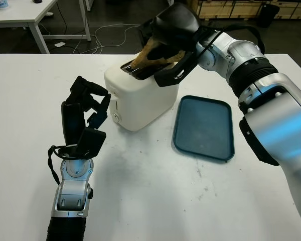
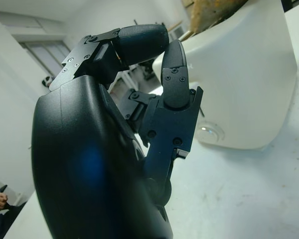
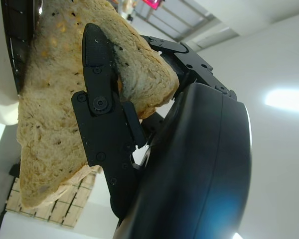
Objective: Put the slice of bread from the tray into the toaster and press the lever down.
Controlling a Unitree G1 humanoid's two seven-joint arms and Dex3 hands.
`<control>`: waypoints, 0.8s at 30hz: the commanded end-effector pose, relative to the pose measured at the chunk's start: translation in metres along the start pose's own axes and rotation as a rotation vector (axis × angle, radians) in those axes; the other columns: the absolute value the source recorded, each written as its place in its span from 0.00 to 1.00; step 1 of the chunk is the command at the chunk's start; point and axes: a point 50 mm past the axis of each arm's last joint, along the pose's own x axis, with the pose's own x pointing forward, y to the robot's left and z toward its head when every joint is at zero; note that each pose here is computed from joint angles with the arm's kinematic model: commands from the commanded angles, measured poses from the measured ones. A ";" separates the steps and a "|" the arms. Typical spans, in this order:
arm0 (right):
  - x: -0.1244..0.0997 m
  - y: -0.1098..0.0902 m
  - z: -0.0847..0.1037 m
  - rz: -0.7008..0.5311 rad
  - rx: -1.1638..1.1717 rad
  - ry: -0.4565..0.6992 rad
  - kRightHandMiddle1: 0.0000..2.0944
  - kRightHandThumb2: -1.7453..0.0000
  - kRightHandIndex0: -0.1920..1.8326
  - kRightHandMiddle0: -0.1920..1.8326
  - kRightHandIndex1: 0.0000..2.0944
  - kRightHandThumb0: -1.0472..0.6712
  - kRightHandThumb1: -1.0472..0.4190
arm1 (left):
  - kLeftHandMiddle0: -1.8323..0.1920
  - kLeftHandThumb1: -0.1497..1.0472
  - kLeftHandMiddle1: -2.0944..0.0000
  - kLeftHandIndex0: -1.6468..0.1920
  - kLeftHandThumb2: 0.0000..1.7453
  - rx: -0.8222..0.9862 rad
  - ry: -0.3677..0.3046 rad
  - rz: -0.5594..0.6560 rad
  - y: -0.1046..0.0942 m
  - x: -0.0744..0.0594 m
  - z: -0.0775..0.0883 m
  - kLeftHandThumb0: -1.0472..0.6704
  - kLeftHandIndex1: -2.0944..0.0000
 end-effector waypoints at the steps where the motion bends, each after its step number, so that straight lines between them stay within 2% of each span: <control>1: -0.005 -0.004 -0.010 0.004 -0.021 0.021 0.83 0.79 0.65 0.52 0.83 0.31 0.09 | 0.51 0.89 0.17 0.60 0.27 0.001 -0.017 -0.003 0.001 0.002 0.003 0.40 0.18; 13: -0.012 -0.010 -0.025 0.035 -0.050 0.057 0.83 0.79 0.65 0.51 0.83 0.31 0.09 | 0.51 0.89 0.17 0.60 0.27 -0.001 -0.018 -0.011 -0.002 0.003 0.003 0.41 0.19; 19: -0.012 -0.011 -0.023 0.029 -0.049 0.034 0.83 0.79 0.66 0.52 0.83 0.30 0.09 | 0.51 0.89 0.17 0.60 0.27 0.004 -0.014 -0.005 -0.002 0.004 0.003 0.40 0.19; 24: -0.012 0.000 -0.015 0.044 -0.064 -0.010 0.83 0.77 0.65 0.53 0.83 0.29 0.09 | 0.51 0.89 0.17 0.60 0.27 -0.011 -0.013 -0.005 -0.003 0.003 0.003 0.40 0.19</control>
